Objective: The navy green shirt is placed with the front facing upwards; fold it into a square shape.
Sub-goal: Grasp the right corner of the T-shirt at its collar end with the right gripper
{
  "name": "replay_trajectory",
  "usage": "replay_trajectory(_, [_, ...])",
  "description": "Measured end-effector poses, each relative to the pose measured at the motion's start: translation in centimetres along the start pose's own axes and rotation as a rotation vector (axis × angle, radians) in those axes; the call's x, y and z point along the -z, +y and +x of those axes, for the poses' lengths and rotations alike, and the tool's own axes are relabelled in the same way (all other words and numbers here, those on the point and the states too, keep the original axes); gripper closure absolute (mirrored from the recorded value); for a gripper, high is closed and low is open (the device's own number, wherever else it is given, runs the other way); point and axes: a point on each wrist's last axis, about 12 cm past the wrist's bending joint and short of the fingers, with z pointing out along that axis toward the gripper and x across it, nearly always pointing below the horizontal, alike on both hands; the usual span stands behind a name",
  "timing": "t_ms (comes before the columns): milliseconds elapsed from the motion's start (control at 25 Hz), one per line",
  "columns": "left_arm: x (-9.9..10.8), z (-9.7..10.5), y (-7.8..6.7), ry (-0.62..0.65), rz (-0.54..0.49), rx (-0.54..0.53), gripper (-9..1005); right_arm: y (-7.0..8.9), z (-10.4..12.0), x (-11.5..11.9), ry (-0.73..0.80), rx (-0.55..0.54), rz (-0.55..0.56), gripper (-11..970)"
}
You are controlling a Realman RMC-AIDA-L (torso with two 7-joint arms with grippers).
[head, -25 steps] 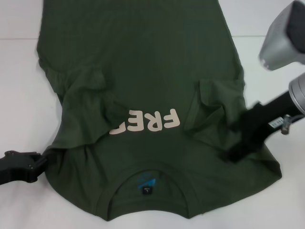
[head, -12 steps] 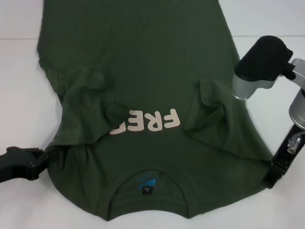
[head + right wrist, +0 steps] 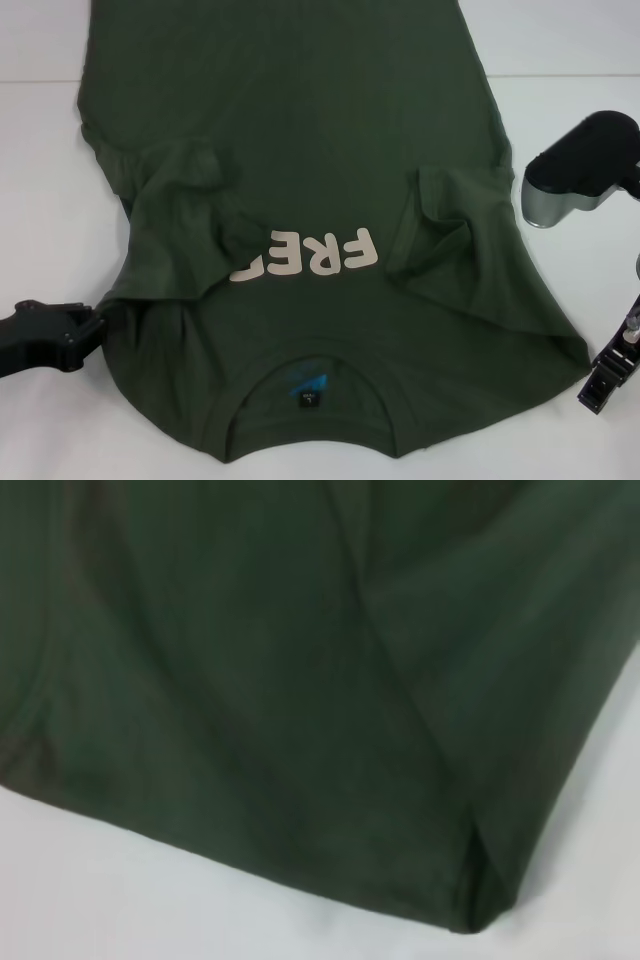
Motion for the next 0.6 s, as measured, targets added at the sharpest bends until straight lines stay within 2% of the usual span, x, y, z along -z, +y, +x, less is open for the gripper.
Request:
replay_trajectory(320, [-0.1, -0.2, 0.1, 0.002, -0.004, -0.007, 969, -0.5, 0.6, -1.1, -0.024, -0.045, -0.013, 112])
replay_trajectory(600, [-0.2, -0.3, 0.1, -0.001, -0.003, -0.006, 969, -1.0, 0.6, -1.3, -0.083, -0.084, -0.045, 142])
